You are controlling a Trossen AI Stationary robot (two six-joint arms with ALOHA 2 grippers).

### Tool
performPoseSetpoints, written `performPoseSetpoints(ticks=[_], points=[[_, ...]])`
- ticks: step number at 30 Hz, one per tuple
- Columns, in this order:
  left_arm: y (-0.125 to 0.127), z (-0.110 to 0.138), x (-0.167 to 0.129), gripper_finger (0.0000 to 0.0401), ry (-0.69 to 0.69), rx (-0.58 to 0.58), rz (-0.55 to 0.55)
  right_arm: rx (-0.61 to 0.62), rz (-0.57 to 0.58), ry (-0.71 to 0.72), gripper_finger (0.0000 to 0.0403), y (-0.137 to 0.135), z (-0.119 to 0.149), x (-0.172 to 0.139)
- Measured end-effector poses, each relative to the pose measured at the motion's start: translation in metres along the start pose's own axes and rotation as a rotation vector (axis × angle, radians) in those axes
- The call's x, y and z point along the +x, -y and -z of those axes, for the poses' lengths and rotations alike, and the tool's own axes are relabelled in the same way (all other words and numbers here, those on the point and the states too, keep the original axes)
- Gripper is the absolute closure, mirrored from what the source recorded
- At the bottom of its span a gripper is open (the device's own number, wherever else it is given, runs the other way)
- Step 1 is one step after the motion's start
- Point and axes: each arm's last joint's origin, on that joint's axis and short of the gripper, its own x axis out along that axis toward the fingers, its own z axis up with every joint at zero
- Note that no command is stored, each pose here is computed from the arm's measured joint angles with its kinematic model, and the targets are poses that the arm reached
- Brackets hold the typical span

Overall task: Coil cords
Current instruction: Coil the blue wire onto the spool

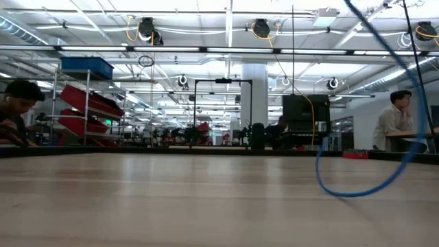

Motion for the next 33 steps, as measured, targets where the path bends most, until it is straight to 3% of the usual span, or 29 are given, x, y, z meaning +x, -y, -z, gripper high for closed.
performPoseSetpoints(ticks=[13,33], points=[[-0.02,-0.019,-0.03,0.0399,0.061,-0.06,0.001,-0.046,0.013,-0.046,0.0403,0.006,0.007,0.01],[-0.027,-0.052,-0.043,0.0399,0.11,-0.168,0.218,-0.174,0.023,-0.089,0.0403,0.007,0.017,0.028]])
